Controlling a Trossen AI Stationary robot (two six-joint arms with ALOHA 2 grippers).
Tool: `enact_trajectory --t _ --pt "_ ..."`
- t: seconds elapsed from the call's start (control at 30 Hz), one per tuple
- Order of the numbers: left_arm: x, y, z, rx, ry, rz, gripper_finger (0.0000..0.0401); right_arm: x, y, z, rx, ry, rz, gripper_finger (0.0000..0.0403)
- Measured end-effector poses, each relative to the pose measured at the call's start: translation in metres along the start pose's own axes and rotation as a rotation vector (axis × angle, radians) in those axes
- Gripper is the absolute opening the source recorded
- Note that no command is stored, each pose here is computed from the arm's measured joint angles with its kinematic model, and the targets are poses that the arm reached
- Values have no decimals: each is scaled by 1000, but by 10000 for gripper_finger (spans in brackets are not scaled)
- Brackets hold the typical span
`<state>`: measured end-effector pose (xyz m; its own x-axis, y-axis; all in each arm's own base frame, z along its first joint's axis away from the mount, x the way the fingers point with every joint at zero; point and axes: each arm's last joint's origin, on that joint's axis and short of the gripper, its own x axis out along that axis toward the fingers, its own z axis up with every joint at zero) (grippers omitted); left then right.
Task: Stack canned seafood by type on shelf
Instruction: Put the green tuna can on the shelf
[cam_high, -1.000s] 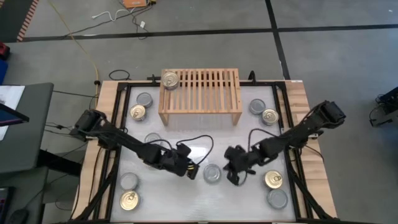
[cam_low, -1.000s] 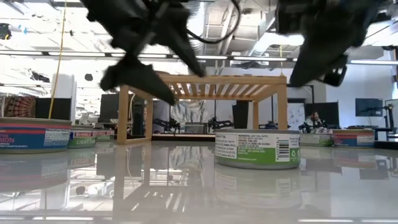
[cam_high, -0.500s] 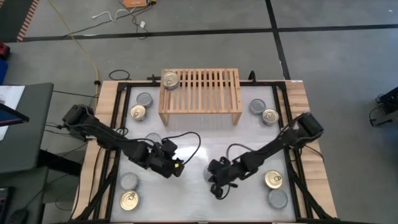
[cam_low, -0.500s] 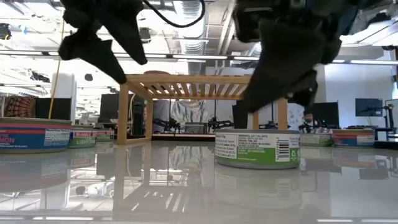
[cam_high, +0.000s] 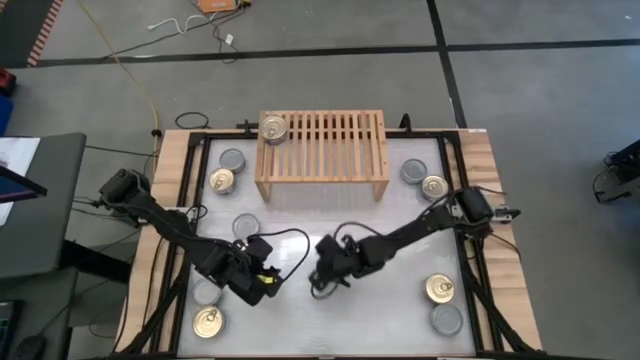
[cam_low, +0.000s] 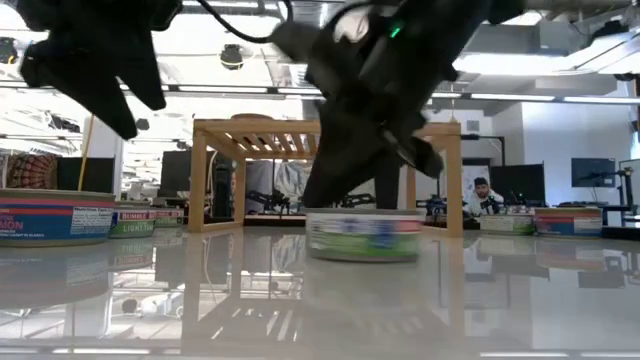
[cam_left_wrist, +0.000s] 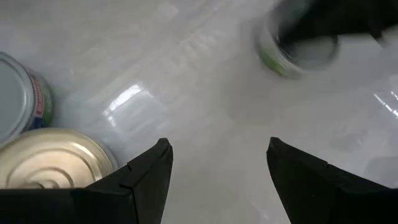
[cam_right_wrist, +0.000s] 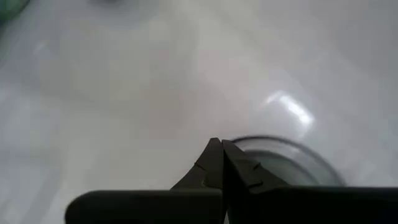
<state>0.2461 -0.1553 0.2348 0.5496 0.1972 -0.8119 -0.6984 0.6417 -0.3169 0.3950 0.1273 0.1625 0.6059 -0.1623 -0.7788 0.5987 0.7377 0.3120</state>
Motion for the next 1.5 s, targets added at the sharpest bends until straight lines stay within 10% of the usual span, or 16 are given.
enact_trajectory --t 0.4,0.9,1.27,1.5 --pt "-4 -2 -6 -24 -4 -17 249 -42 -6 35 7 -62 30 21" --pt "3 0 6 -199 -16 -4 249 -119 -42 7 20 139 -337 25" --pt "23 -36 21 -71 -127 -276 249 -76 -31 -11 17 31 60 23" --pt "63 -43 18 -22 -53 -274 249 -56 -43 0 2 39 -4 21"
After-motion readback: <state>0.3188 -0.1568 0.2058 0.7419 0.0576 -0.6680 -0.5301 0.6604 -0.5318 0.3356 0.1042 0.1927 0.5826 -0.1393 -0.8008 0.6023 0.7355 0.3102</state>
